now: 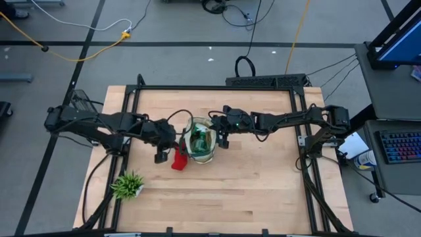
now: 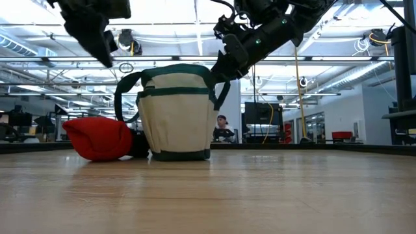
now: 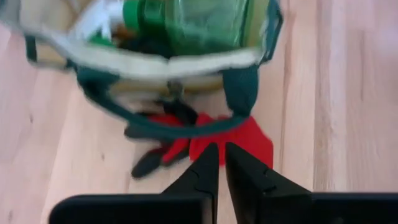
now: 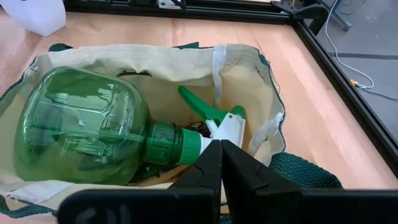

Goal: Pick & Place Garden tools in Gardening bag
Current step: Put the red gloves into the gardening bag

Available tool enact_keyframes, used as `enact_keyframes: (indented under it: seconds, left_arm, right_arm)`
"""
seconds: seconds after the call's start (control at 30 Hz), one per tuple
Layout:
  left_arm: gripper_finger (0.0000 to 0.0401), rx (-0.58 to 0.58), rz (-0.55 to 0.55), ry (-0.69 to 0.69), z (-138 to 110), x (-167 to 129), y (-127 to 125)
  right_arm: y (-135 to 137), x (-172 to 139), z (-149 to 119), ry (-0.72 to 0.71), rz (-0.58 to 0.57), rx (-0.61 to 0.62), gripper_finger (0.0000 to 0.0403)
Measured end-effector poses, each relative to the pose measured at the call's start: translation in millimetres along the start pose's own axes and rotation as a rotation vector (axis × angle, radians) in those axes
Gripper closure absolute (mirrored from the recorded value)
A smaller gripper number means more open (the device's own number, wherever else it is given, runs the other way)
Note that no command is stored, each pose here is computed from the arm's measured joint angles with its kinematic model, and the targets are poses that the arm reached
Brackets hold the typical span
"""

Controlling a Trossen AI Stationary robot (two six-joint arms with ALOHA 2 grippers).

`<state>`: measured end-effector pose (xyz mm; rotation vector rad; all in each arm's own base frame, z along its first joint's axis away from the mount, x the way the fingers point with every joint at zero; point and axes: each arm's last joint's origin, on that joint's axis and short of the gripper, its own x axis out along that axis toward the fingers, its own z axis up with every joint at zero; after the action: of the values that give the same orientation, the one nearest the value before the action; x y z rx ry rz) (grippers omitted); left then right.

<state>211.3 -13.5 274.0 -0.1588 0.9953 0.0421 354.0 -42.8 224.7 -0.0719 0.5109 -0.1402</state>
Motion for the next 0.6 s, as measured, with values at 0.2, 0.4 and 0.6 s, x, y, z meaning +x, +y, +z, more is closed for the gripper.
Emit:
enact_keyframes:
  seconds: [0.2, 0.4, 0.6]
  left_arm:
    - [0.0322, -0.003, 0.006, 0.057, -6, 0, -2]
    - [0.0276, -0.149, -0.066, 0.124, -9, 5, -7]
    - [0.0264, -0.391, -0.013, 0.186, -6, 24, -12]
  right_arm:
    - [0, 0, 0, 0.0, 0.0, 0.0, 0.0403]
    - [0, 0, 0, 0.0, 0.0, 0.02, 0.0403]
    - [0, 0, 0, 0.0, 0.0, 0.029, 0.0403]
